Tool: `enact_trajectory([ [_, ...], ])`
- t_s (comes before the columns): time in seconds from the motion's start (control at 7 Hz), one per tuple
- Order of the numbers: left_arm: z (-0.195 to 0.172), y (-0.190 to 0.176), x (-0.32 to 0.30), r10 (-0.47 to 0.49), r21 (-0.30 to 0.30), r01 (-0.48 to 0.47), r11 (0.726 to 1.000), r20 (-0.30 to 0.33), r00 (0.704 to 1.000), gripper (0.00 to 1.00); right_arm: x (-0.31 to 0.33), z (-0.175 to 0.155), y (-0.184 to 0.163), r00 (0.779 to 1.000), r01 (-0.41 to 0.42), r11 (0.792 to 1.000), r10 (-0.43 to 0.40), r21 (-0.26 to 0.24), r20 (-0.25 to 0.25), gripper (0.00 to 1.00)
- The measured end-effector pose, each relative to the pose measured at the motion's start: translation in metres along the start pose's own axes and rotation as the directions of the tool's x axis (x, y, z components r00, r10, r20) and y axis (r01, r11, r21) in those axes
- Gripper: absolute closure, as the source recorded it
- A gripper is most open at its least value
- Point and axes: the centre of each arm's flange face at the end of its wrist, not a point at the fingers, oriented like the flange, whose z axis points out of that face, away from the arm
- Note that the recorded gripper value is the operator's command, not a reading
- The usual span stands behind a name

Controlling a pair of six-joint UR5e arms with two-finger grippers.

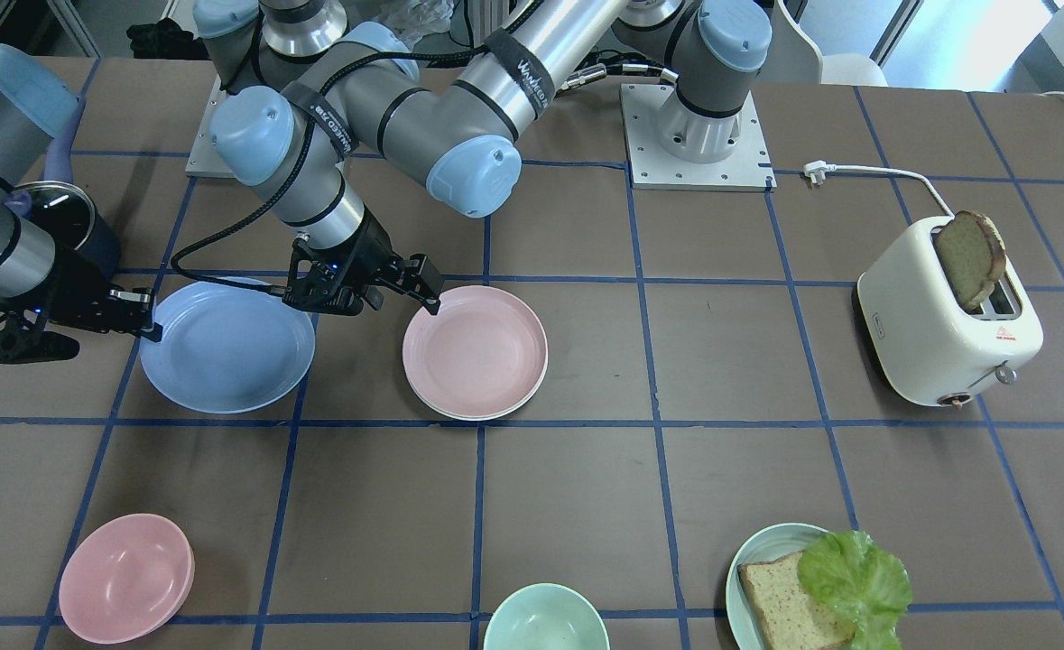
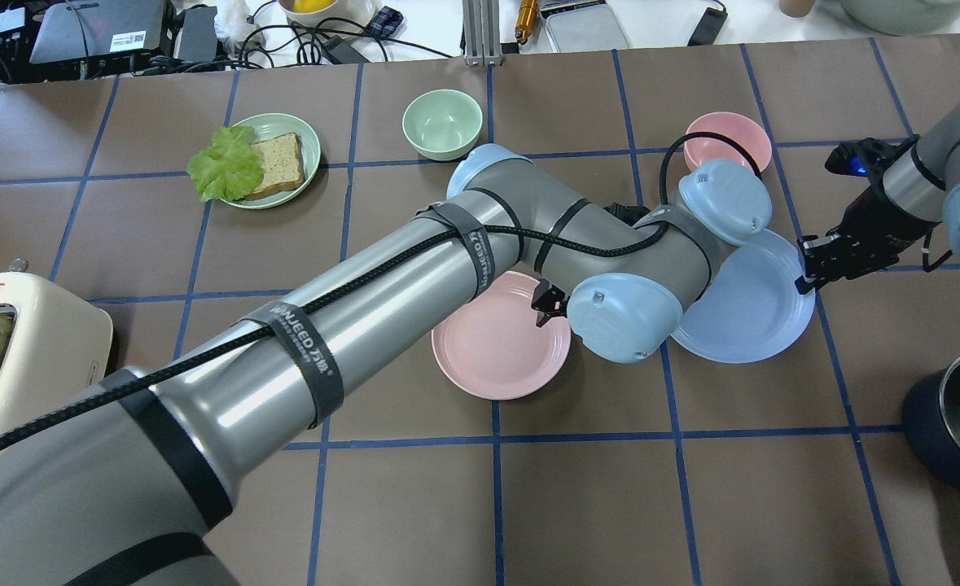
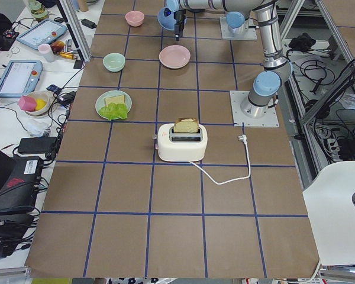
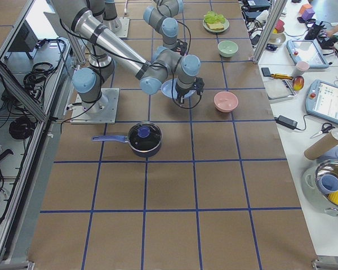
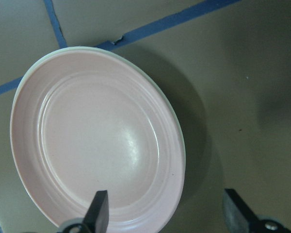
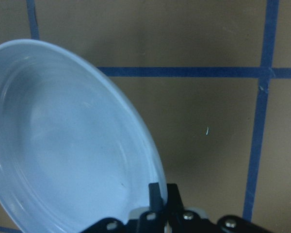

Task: Stack three plates with pink and blue
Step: 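Lift the left gripper away while the right carries the blue plate toward the pink plate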

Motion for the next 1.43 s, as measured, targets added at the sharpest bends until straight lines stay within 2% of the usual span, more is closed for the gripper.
enact_trajectory([
  [0.43, -0.049, -0.016, -0.098, 0.025, 0.035, -0.024, 0.999, -0.036, 0.999, 0.00, -0.043, 0.024, 0.005, 1.000, -0.022, 1.000, 0.022, -0.018, -0.002, 1.00],
  [0.71, -0.070, -0.027, -0.177, 0.040, 0.048, -0.037, 0.998, -0.062, 0.997, 0.00, -0.073, 0.020, 0.006, 0.999, -0.048, 0.999, 0.048, -0.001, -0.012, 1.00],
  [0.86, -0.080, -0.029, -0.215, 0.040, 0.063, -0.036, 0.997, -0.073, 0.997, 0.00, -0.079, 0.015, 0.006, 0.998, -0.055, 0.998, 0.055, 0.014, -0.004, 1.00],
  [1.14, -0.095, -0.028, -0.279, 0.023, 0.091, -0.014, 0.996, -0.096, 0.995, 0.00, -0.100, 0.016, 0.005, 0.993, -0.102, 0.995, 0.101, 0.022, 0.069, 1.00],
  [1.43, -0.107, -0.019, -0.328, -0.014, 0.097, 0.028, 0.995, -0.140, 0.990, 0.00, -0.148, 0.020, 0.002, 0.990, -0.128, 0.991, 0.125, 0.038, 0.072, 1.00],
])
